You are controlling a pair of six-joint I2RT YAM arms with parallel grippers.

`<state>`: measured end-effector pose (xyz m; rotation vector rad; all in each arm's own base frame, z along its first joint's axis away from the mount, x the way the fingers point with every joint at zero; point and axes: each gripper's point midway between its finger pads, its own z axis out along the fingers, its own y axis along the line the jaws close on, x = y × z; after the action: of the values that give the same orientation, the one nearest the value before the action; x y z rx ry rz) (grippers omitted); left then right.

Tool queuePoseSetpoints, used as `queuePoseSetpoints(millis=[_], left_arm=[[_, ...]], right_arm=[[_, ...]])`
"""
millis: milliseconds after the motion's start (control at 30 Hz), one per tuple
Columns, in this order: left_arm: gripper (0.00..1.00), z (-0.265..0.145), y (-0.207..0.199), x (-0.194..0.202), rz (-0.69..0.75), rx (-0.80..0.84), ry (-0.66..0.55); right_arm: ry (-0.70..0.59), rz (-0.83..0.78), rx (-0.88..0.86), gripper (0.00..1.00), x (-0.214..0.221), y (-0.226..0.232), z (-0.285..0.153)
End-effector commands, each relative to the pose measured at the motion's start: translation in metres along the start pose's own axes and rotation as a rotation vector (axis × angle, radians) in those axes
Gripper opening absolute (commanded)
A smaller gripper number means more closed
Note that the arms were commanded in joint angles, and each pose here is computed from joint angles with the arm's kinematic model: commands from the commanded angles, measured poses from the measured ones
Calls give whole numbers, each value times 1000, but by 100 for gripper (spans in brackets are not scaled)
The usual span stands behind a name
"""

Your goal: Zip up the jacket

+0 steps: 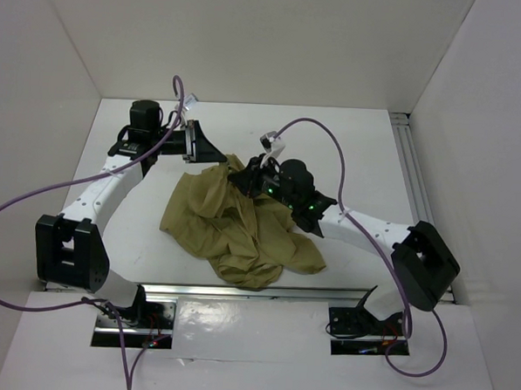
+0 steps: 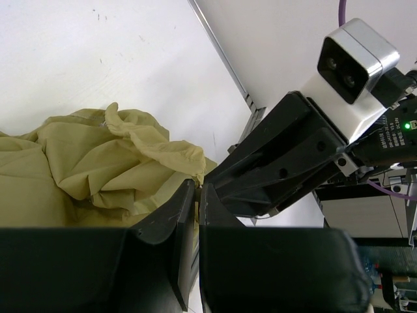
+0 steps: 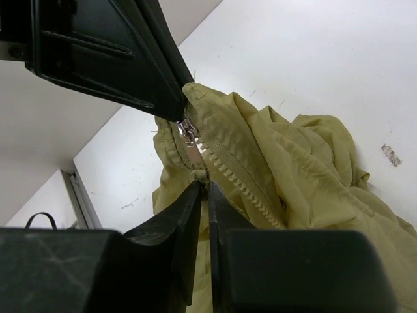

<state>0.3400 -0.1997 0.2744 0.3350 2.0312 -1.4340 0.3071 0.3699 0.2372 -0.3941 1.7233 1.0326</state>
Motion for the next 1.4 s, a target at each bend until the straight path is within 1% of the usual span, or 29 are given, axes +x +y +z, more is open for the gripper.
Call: queuePoseSetpoints(millis=[0,33,67,133,233,367,467,500,733,1000,1067,1100,1133,1233,1267,1333,1367], left_arm=[[0,-2,-7,-12,54,19,-18],[0,-2,-7,-12,54,19,-18],[0,-2,-9,-14,62,21,-22],[0,-3,-8,-13,54,19,-18],[0,-5,-6,-15,52,14,-25],[0,-6,-1,-16,42,6,-27],[0,-6,-3,-19,50,8,-31],[0,-6,-2,-20,41,0,-36],[0,-9,-5,-29,55,1,-55],[0,-10,-9,-32,43,3,-60],[0,-13,-20,-39,68,4,-81],[0,-13,-17,-39,57,-9,-82],[0,-17,-24,-51,83,-33,-115],[0,-33,-27,-74,87,-105,-179],[0,-41,-34,-96,121,-141,-233],[0,-55,-23,-118,65,-204,-280],[0,-66,-33,-142,103,-230,-334]], right_arm=[[-31,-27,-28,15,-15,11,4],[-31,-27,-28,10,-15,11,4],[-31,-27,-28,3,-15,11,4],[-40,-26,-10,0,-17,8,5],[-61,-19,-9,0,-24,11,-1],[-75,-26,44,0,-28,3,-12],[-31,-34,77,0,-19,-3,-17],[14,-31,80,0,-9,-5,-18],[148,-19,66,0,33,-11,-29],[245,35,97,0,72,-25,-25],[238,44,85,0,70,-22,-24],[229,43,81,0,68,-21,-23],[234,43,93,0,69,-24,-24],[221,39,115,0,63,-25,-28],[230,48,138,0,66,-29,-33],[217,46,145,0,59,-27,-40],[229,46,165,0,60,-29,-46]])
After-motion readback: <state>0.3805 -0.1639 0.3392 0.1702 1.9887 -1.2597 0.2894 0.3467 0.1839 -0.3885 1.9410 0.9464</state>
